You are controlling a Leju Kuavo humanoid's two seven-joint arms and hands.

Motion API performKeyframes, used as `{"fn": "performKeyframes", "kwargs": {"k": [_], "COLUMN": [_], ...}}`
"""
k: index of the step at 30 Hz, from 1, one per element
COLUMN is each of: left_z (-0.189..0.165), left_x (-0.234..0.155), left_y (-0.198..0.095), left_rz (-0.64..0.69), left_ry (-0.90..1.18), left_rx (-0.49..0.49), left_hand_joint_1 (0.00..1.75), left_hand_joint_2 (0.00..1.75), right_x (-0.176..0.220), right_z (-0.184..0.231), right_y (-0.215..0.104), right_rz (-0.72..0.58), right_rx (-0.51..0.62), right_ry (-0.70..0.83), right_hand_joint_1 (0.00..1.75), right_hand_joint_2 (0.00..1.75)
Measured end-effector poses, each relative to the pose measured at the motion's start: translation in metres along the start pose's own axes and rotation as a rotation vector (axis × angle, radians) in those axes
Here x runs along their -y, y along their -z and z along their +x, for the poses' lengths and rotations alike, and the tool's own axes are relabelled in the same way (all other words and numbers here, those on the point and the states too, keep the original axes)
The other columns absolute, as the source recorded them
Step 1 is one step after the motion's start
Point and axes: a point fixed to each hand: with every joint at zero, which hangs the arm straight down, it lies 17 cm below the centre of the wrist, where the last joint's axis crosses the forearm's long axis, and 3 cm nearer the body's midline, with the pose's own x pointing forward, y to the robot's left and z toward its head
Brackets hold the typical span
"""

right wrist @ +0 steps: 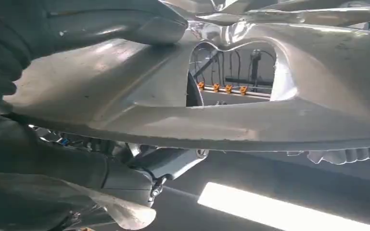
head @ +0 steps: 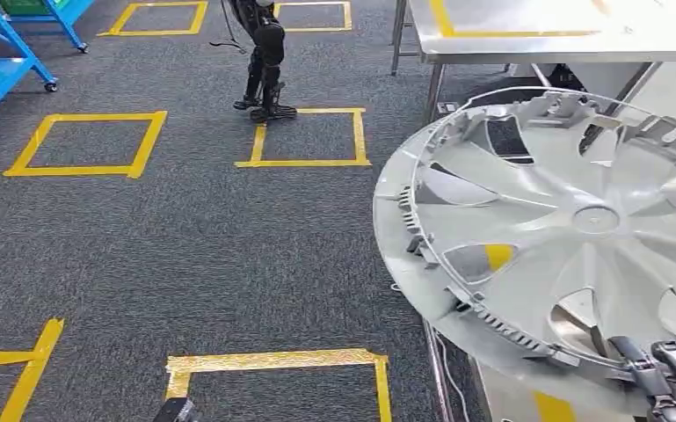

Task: Take the parts from the cabinet and place them on the table.

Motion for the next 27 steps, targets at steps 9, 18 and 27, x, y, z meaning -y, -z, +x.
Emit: {"fn": "performKeyframes", "kwargs": {"k": [9,18,27], "left_z": [0.0,0.002,-0.014], "left_x": [0.0,-0.002,-0.01], "left_y": [0.0,0.001,0.0], "left_rz": [0.0,0.009,0.017], "left_ry": [0.0,0.002,-0.2], "left_rx": [0.0,0.001,-0.095], "left_hand_joint_1": [0.0,0.0,0.0], "left_hand_joint_2": [0.0,0.0,0.0], "right_x": [0.0,0.0,-0.001], "right_z": [0.0,0.0,0.0], "right_y": [0.0,0.001,0.002], "right_rz": [0.0,-0.005,-0.005], "right_rx": [0.0,-0.001,-0.001], "right_ry": [0.0,0.0,0.002], "right_hand_joint_1": [1.75,1.75,1.75], "right_hand_joint_2": [1.75,1.75,1.75]}}
